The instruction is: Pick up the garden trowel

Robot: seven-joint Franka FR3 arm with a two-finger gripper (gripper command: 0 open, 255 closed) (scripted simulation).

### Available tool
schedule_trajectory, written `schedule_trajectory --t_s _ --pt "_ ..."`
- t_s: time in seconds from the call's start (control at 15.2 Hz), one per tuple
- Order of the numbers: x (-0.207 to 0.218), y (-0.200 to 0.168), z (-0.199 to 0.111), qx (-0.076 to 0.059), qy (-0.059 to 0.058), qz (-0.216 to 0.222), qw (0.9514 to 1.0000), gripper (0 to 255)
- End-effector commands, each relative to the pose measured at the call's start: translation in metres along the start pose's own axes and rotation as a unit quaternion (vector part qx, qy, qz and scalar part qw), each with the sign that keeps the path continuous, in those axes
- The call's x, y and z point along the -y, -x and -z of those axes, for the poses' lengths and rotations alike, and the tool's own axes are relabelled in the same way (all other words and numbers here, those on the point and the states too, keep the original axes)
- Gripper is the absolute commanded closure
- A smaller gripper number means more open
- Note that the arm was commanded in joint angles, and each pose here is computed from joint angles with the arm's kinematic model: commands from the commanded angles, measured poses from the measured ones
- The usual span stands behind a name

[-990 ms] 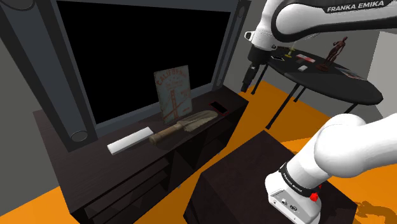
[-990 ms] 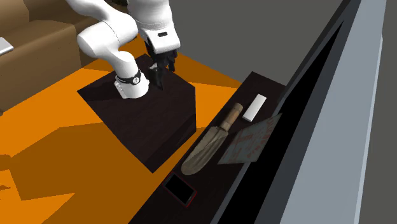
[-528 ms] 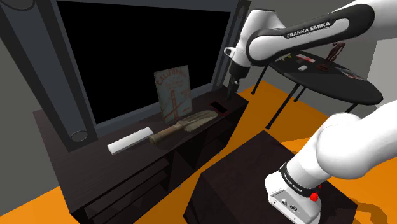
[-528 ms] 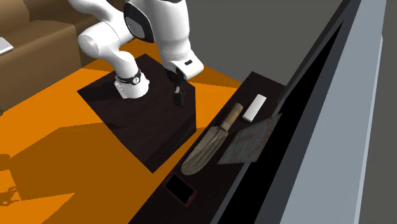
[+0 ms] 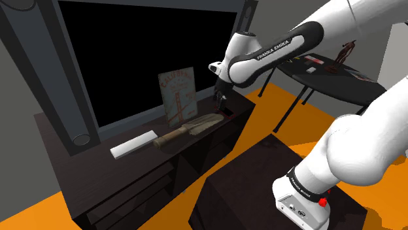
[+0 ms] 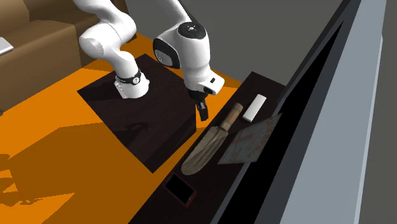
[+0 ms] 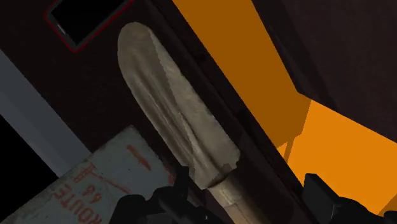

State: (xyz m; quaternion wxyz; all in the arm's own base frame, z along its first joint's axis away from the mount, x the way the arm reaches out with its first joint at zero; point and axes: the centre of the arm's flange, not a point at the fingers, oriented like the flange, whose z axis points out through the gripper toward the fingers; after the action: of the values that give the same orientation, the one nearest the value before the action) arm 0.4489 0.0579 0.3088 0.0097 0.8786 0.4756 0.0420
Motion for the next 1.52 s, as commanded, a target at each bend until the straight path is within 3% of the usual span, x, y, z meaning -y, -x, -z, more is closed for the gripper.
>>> schedule_trajectory --t_s 0.0,0.2,0.4,0.59,0.86,0.92,1.45 --pt "-0.001 -0.014 -0.021 -0.007 0.005 0.040 0.9992 0" --pt "-0.001 -0.036 -0.052 -0.017 0.011 0.097 0.9951 0" --pt "0.000 -0.058 -0.082 -0.027 0.017 0.153 0.9876 0" --pt "0.004 -0.080 -0.112 -0.036 0.023 0.210 0.9769 0" --pt "0.013 -0.110 -0.152 -0.049 0.031 0.283 0.9573 0" --pt "0.014 -0.112 -0.155 -0.050 0.032 0.289 0.9555 0" --pt "0.016 -0.110 -0.195 -0.050 0.032 0.289 0.9555 0"
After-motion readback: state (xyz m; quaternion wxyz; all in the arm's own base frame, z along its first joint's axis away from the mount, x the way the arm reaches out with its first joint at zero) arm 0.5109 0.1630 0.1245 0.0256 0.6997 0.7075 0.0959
